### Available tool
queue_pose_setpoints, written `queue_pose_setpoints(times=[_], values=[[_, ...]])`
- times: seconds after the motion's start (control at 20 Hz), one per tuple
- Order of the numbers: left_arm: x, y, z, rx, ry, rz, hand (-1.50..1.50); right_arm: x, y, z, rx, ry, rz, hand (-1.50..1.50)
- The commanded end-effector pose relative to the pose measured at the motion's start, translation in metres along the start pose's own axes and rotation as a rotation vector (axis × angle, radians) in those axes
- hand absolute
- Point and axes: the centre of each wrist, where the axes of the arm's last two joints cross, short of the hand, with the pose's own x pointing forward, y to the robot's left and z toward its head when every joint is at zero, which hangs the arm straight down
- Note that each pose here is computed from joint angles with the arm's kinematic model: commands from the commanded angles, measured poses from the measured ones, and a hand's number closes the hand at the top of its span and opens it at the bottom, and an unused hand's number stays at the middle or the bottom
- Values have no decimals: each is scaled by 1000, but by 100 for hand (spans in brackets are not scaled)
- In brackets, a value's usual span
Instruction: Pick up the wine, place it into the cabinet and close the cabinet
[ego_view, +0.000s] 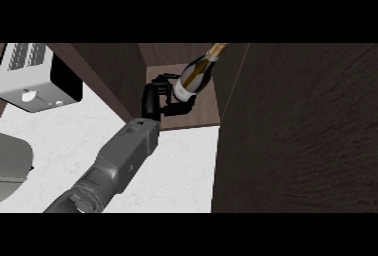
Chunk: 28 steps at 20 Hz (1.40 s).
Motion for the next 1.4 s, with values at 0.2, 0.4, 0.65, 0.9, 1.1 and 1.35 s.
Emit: queue_pose_setpoints(times=[0.2, 0.4, 0.65, 0.9, 1.1, 1.35], values=[[18, -4, -15, -2, -23, 24, 150, 1, 6, -3, 4, -7, -10, -150], [26, -5, -22, 15, -59, 10, 150, -2, 2, 2, 4, -14, -11, -150], [34, -6, -28, 22, -51, -12, 150, -1, 8, 11, -1, -3, -8, -150], [44, -2, -38, 14, -66, -40, 150, -1, 6, 8, 5, -17, -14, -150], [46, 6, -42, 63, -69, -30, 150, -2, 5, 8, 14, -8, -10, -150], [55, 5, -48, 103, -91, -112, 150, -2, 5, 5, 16, -11, -16, -150]])
